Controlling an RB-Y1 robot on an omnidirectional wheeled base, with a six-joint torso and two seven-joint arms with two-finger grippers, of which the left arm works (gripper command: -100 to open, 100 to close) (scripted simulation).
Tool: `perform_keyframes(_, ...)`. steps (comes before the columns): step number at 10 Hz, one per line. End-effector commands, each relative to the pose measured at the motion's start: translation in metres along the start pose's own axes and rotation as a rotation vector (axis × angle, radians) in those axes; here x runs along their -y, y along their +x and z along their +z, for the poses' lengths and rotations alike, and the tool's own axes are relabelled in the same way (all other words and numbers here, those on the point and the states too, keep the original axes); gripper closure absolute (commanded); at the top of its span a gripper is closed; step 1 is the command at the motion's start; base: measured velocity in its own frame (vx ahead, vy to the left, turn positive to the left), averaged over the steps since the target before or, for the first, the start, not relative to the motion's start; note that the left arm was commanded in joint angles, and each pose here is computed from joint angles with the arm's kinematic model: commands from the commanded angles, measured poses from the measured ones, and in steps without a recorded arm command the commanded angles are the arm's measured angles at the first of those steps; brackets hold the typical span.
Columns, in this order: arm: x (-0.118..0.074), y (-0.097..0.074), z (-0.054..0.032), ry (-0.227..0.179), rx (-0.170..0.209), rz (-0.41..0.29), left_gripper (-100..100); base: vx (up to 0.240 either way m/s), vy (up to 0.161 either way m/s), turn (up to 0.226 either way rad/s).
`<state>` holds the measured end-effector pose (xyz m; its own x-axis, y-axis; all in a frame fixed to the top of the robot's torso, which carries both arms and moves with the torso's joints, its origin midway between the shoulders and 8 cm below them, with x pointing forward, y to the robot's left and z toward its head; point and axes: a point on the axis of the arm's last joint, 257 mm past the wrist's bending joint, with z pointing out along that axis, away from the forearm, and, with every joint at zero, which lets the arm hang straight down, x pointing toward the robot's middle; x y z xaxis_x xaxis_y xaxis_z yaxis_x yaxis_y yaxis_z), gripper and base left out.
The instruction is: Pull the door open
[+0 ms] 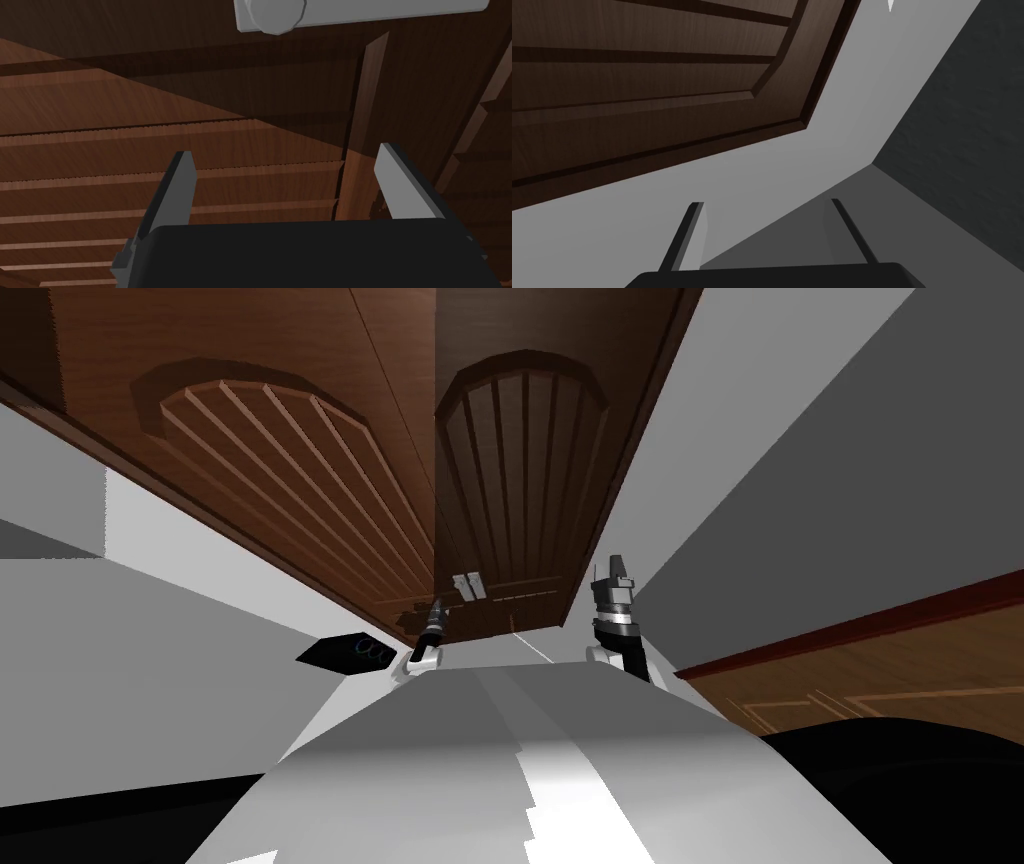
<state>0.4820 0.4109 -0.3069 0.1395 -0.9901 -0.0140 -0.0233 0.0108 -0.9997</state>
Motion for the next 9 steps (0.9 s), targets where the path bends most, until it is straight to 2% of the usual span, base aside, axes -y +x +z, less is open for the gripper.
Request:
perform_keyframes(1, -0.006, -0.028, -0.0089, -0.022, 0.040, 0.019, -100, -0.034, 0.087, 0.166)
perform_keyframes(2, -0.010, -0.044, -0.0130, -0.034, 0.066, 0.029, -100, 0.019, 0.130, 0.129)
perform_keyframes(3, -0.010, -0.044, -0.0130, -0.034, 0.066, 0.029, -100, 0.050, 0.100, 0.047)
perform_keyframes(4, -0.012, -0.057, -0.0152, -0.041, 0.088, 0.037, -100, 0.121, 0.074, 0.080)
perform_keyframes(5, -0.012, -0.058, -0.0143, -0.040, 0.089, 0.037, -100, 0.158, 0.055, 0.018)
perform_keyframes(7, -0.008, -0.048, -0.0086, -0.029, 0.078, 0.031, -100, 0.171, 0.026, -0.070)
perform_keyframes(9, -0.001, -0.028, 0.0005, -0.009, 0.050, 0.017, -100, 0.212, -0.043, -0.142)
